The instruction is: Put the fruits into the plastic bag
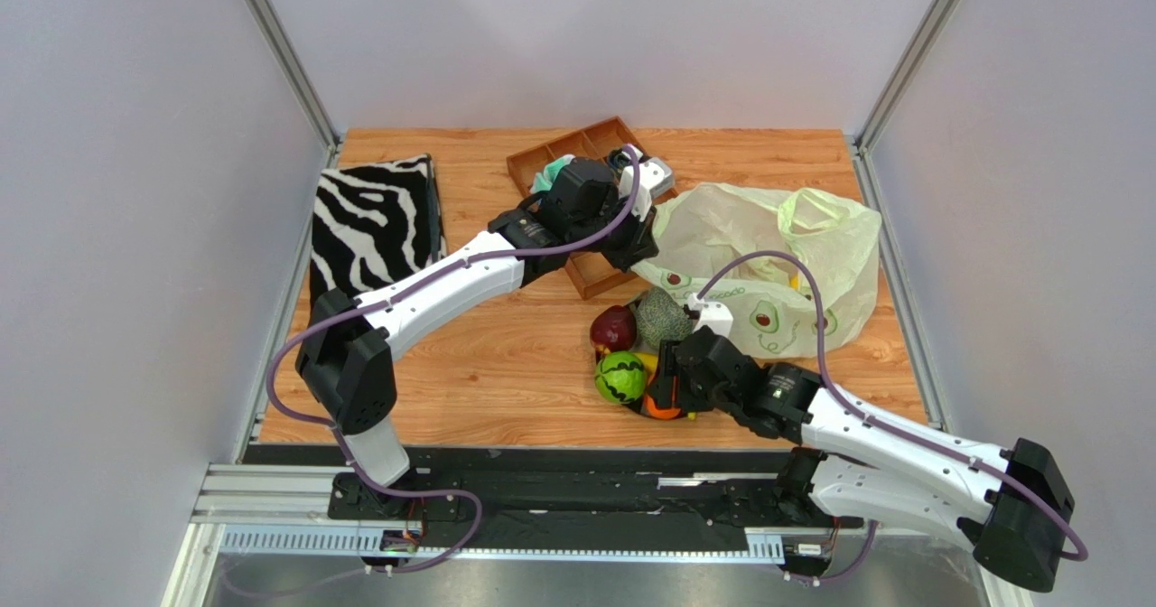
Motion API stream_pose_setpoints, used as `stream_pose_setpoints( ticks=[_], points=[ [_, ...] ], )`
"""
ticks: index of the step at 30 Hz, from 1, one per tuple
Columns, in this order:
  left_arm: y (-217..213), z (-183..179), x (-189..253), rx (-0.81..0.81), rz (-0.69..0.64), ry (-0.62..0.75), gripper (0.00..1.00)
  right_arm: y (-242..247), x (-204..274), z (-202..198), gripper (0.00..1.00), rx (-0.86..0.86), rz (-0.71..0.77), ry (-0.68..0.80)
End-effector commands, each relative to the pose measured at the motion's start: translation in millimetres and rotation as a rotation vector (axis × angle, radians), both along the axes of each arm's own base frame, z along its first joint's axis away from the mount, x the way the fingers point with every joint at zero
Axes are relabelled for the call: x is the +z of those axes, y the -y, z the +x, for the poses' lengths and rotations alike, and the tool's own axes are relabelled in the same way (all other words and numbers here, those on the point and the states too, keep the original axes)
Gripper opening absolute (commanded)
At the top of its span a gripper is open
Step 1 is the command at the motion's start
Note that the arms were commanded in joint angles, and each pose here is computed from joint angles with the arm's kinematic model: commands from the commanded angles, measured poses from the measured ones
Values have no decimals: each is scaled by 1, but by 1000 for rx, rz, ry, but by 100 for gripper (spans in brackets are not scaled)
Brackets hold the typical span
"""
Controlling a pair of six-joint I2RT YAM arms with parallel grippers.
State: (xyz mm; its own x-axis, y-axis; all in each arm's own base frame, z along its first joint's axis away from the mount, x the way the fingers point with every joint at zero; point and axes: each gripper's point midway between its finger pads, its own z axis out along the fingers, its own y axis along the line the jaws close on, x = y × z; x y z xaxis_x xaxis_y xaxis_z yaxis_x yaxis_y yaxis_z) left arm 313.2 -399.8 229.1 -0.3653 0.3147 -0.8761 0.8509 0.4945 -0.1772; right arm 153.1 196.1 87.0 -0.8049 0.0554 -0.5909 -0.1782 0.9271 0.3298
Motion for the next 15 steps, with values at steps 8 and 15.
stream_pose_setpoints(
  ticks=[8, 15],
  points=[
    [5, 7, 19, 3, -42, 26, 0, -2, 18, 1, 42, -22, 78, 42],
    [5, 7, 20, 2, -44, 25, 0, 7, 34, 2, 39, -39, 101, 87]
  ],
)
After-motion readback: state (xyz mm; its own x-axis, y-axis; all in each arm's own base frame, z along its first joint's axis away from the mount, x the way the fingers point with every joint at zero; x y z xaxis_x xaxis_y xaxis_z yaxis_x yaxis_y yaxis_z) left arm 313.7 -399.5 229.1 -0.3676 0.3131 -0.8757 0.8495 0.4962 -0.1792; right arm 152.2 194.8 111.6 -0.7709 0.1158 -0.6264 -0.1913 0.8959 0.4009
